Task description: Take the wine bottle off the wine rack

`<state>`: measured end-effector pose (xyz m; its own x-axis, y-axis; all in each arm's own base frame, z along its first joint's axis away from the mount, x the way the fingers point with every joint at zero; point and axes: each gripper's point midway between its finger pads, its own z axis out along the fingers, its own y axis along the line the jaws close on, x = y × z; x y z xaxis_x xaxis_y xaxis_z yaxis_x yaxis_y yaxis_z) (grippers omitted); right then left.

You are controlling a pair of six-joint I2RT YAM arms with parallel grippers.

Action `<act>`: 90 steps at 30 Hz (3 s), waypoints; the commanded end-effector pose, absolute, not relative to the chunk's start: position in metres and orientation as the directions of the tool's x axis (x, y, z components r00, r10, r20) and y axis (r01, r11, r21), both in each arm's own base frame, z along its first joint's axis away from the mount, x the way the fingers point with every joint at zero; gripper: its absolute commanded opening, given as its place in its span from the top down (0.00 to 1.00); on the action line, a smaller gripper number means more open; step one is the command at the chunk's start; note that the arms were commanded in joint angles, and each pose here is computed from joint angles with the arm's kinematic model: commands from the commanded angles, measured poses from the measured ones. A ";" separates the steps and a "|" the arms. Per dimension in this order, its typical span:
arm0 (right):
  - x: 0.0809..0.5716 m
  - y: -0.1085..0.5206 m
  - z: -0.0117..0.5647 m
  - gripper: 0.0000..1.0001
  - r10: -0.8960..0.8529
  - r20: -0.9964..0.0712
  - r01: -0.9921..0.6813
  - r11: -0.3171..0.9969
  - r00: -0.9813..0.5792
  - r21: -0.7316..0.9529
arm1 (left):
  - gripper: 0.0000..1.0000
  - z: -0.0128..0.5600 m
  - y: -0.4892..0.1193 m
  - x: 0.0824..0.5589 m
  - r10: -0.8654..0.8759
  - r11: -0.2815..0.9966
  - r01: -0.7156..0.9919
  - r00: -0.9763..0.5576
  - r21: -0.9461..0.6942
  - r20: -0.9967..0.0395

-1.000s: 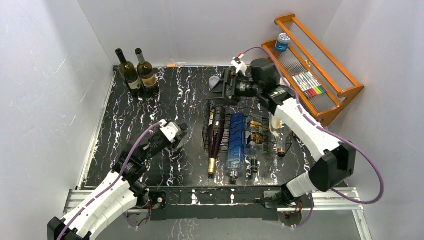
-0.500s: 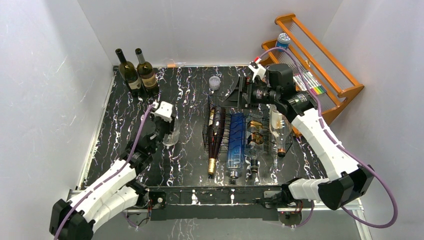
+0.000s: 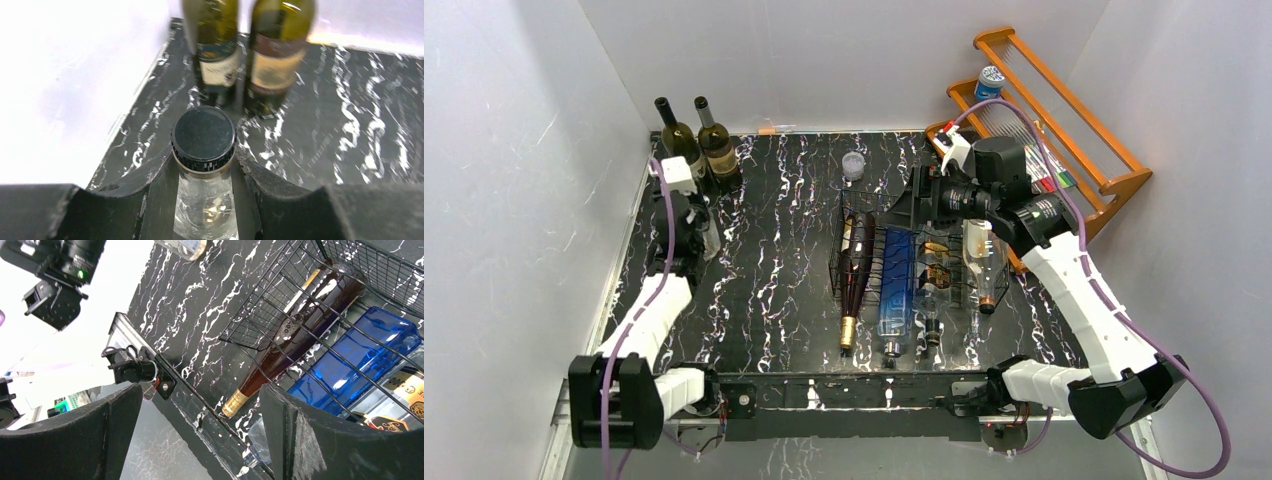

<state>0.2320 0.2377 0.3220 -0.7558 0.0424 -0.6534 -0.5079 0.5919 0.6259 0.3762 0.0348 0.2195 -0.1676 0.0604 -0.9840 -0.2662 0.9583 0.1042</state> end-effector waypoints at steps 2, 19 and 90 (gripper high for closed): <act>0.231 0.230 0.325 0.02 0.025 -0.695 -0.541 0.608 -0.718 0.581 | 1.00 0.349 0.078 0.407 0.020 0.912 -0.401 0.269 -0.093 -0.963; 0.220 0.215 0.319 0.02 -0.028 -0.703 -0.552 0.643 -0.710 0.531 | 1.00 0.355 0.161 0.465 0.053 0.850 -0.510 0.336 -0.134 -0.940; 0.184 0.065 0.174 0.09 0.329 -0.574 0.260 0.944 -0.750 0.201 | 0.02 0.267 -0.128 0.347 -0.118 0.884 0.410 -0.270 -0.225 -0.956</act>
<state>0.1677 0.0569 0.1703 -0.8040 0.2798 -0.5246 0.2493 0.9597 0.1297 0.3522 -0.1235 0.2407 -0.3234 -0.1336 -0.9368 0.3715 0.8926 -0.2555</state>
